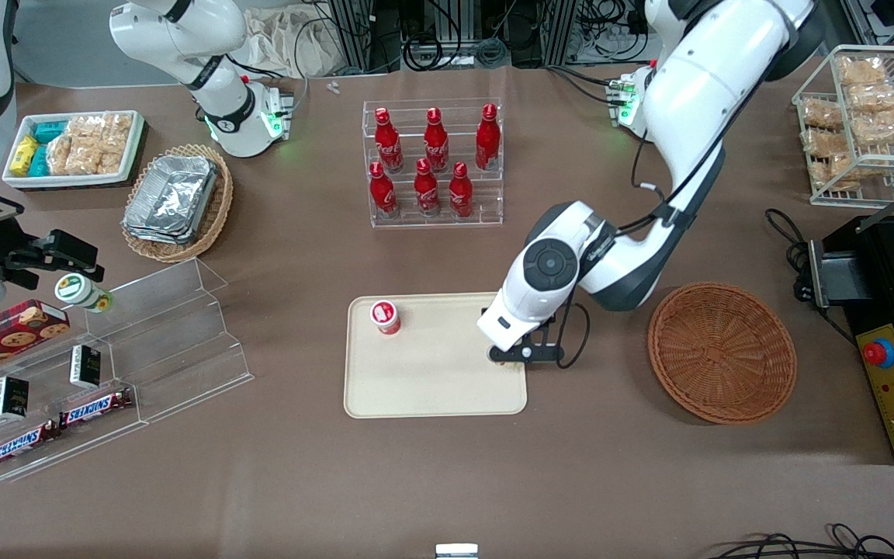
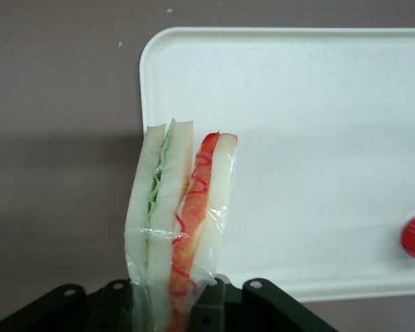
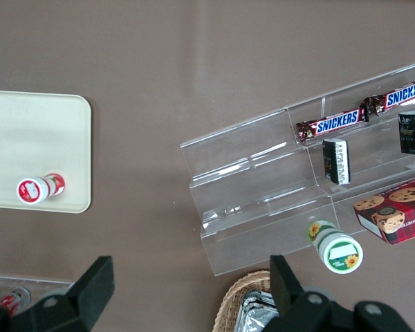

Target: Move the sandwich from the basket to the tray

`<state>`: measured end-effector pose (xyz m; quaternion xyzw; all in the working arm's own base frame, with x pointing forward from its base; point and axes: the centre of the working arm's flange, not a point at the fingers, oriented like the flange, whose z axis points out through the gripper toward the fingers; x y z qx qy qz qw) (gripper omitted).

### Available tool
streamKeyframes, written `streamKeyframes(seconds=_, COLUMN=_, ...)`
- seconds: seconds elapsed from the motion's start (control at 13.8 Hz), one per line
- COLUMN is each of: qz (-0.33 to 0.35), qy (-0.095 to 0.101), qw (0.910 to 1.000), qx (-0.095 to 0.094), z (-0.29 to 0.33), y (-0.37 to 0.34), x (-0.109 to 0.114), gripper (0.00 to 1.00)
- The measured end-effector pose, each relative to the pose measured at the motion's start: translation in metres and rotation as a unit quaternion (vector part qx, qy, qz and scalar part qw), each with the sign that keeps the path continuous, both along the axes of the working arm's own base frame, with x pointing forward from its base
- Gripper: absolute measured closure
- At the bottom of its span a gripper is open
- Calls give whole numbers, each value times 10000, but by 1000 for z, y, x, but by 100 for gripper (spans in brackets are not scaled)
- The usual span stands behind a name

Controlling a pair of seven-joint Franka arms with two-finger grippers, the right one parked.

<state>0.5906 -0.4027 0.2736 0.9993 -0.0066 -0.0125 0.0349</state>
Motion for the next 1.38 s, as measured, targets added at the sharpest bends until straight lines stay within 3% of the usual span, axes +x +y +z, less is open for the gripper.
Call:
streamKeyframes(seconds=0.14, qz=-99, qy=-109, qw=9999, qx=-19, z=-26, y=-3, x=3, gripper=79)
streamKeyframes(seconds=0.29, qz=-120, qy=-30, qw=9999, qx=-53, z=-53, y=-4, x=1, gripper=79)
streamKeyframes(seconds=0.43, qz=-124, qy=2, qw=9999, qx=-67, z=-62, y=-5, x=1, gripper=63)
streamKeyframes(seconds=0.65, qz=110, qy=-150, qw=9997, qx=-148, z=-38, y=-7, x=10, gripper=32)
streamKeyframes(seconds=0.72, qz=313, qy=-199, qw=9993, qx=-108, z=-19, y=-6, x=14, gripper=21)
streamKeyframes(seconds=0.87, qz=530, qy=-245, qw=9981, qx=176, z=41, y=0, x=13, gripper=1)
streamKeyframes(seconds=1.01, qz=584, qy=-320, qw=9960, qx=593, z=123, y=15, x=0, gripper=0)
streamKeyframes(seconds=1.09, qz=638, qy=-373, qw=9950, qx=670, z=162, y=25, x=-8, gripper=0)
streamKeyframes(seconds=1.23, qz=610, qy=-304, qw=9968, qx=428, z=225, y=55, x=-15, gripper=0)
streamKeyframes(seconds=1.38, qz=283, qy=20, qw=9990, qx=340, z=265, y=110, x=-16, gripper=0)
